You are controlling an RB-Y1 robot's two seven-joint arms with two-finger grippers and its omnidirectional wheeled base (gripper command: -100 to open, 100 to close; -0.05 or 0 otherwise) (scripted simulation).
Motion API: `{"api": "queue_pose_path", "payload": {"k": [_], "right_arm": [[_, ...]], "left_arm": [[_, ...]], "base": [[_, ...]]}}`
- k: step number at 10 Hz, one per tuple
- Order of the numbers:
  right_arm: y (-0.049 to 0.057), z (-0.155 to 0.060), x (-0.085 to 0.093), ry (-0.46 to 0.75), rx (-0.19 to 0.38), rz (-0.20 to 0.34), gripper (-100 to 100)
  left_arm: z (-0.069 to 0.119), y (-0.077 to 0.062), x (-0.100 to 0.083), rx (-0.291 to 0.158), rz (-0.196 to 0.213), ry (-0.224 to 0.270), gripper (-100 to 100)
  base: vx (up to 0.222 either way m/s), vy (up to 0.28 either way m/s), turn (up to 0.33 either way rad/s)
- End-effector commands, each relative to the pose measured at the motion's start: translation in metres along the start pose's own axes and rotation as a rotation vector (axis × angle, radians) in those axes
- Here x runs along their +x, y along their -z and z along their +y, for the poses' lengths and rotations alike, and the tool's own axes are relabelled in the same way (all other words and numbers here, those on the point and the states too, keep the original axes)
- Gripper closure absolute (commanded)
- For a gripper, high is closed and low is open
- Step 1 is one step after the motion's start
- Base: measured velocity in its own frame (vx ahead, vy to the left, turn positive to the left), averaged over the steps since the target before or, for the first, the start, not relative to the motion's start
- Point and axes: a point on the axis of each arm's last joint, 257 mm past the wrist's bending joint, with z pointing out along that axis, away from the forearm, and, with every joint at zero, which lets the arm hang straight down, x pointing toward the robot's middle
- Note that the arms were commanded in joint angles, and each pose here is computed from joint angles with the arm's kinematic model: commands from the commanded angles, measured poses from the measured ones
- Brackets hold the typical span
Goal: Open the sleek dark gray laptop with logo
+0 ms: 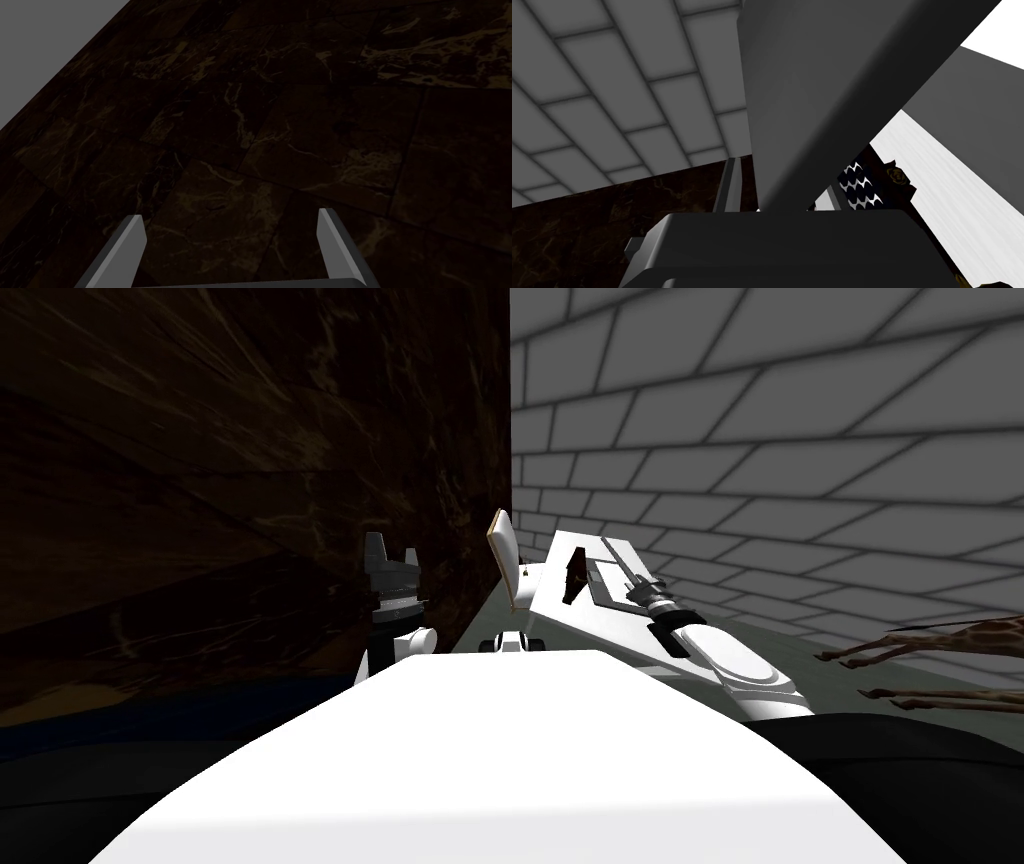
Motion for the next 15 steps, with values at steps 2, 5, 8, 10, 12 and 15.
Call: {"api": "queue_pose_path", "payload": {"k": [2,5,8,10,12,15], "right_arm": [[0.004,0.005,0.001,0.049,-0.007,0.006,100],[0.002,-0.016,0.006,0.049,-0.011,-0.013,-100],[0.001,-0.033,0.007,0.051,-0.014,-0.029,-100],[0.0,-0.044,0.007,0.052,-0.016,-0.041,-100],[0.0,-0.044,0.007,0.05,-0.018,-0.041,-100],[0.0,-0.044,0.007,0.049,-0.02,-0.042,0]], "left_arm": [[0.0,0.0,0.0,0.0,0.0,0.0,0],[0.0,0.0,0.0,0.0,0.0,0.0,0],[0.0,0.0,0.0,0.0,0.0,0.0,0],[0.0,0.0,0.0,0.0,0.0,0.0,0],[0.0,0.0,0.0,0.0,0.0,0.0,0],[0.0,0.0,0.0,0.0,0.0,0.0,0]], "base": [[0.004,0.008,-0.024],[0.012,0.025,-0.076],[0.014,0.034,-0.09],[0.011,0.024,-0.07],[0.007,0.016,-0.044],[0.0,0.0,0.0]]}}
